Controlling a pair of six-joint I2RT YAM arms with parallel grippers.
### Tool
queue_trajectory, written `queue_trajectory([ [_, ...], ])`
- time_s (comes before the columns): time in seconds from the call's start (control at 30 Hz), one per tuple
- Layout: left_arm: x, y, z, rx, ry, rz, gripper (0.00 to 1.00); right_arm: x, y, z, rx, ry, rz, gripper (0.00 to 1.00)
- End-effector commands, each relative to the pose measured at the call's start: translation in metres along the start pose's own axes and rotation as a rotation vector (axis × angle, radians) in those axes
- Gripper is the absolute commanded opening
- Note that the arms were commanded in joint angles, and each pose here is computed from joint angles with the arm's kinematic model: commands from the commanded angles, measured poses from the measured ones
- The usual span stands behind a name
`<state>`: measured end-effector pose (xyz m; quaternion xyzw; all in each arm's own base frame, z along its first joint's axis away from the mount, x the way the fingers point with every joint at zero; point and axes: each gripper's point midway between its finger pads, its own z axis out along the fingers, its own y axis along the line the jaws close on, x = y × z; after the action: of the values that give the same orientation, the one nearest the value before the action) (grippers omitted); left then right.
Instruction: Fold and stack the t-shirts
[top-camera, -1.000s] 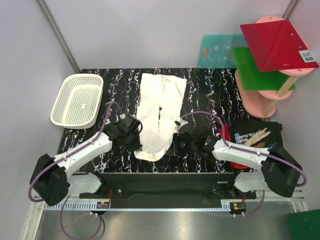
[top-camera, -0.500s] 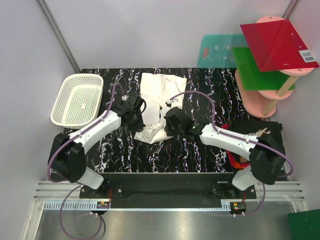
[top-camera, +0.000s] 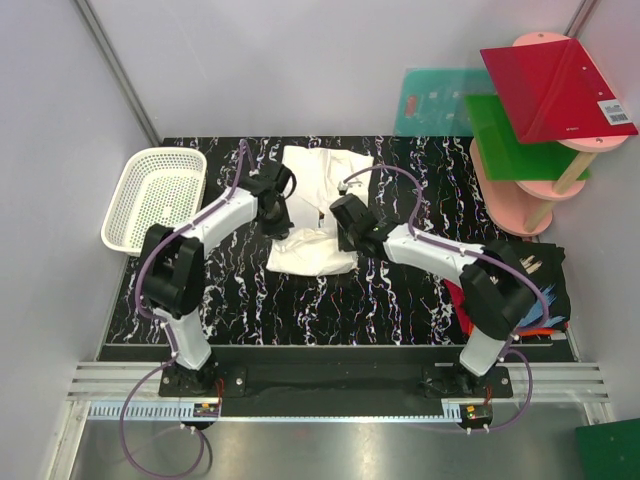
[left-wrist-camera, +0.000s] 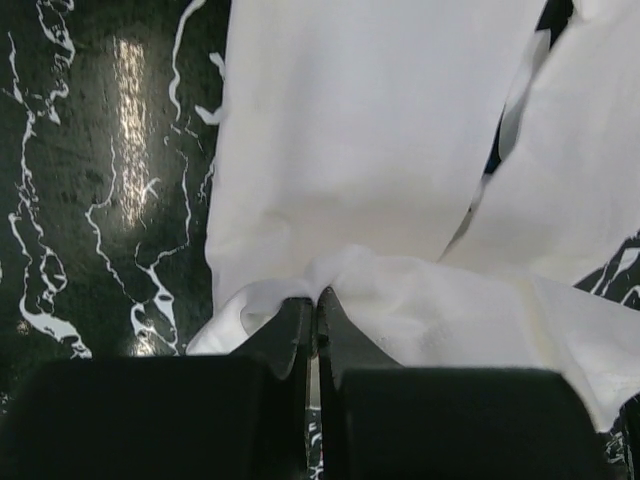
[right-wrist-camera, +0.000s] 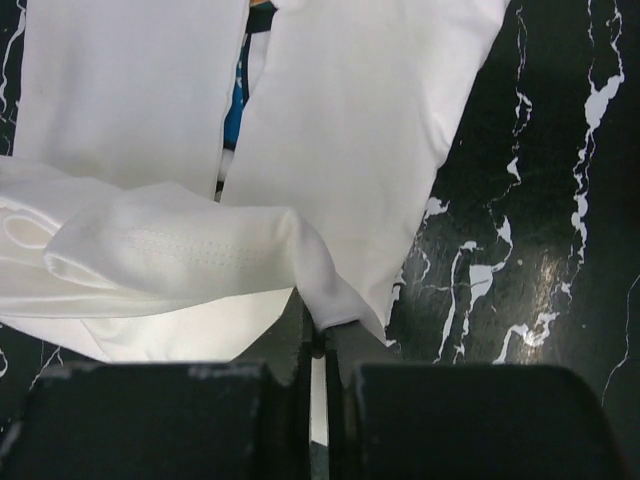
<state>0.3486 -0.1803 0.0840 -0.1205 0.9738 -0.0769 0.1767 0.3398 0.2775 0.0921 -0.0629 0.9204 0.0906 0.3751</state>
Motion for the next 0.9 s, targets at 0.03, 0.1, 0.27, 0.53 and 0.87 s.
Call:
queue_trajectory([
  [0.03, -0.03, -0.008, 0.008, 0.033, -0.011, -0.005, 0.02, -0.04, 0.0, 0.016, 0.023, -0.077, -0.011, 0.01],
  [0.1, -0.035, -0.009, 0.013, 0.039, -0.003, -0.005, 0.15, -0.047, -0.001, 0.028, 0.032, -0.079, -0.011, 0.01],
  [0.27, -0.05, -0.009, 0.003, 0.074, -0.029, -0.003, 0.9, -0.058, -0.009, 0.055, 0.087, -0.085, -0.003, 0.02],
  [0.53, -0.054, 0.003, -0.071, 0.163, -0.256, 0.013, 0.99, -0.086, -0.021, 0.062, 0.197, -0.175, 0.035, 0.53],
  [0.87, -0.019, -0.024, -0.08, 0.392, -0.234, 0.065, 0.48, -0.101, -0.016, 0.0, 0.048, -0.295, 0.092, 0.97],
])
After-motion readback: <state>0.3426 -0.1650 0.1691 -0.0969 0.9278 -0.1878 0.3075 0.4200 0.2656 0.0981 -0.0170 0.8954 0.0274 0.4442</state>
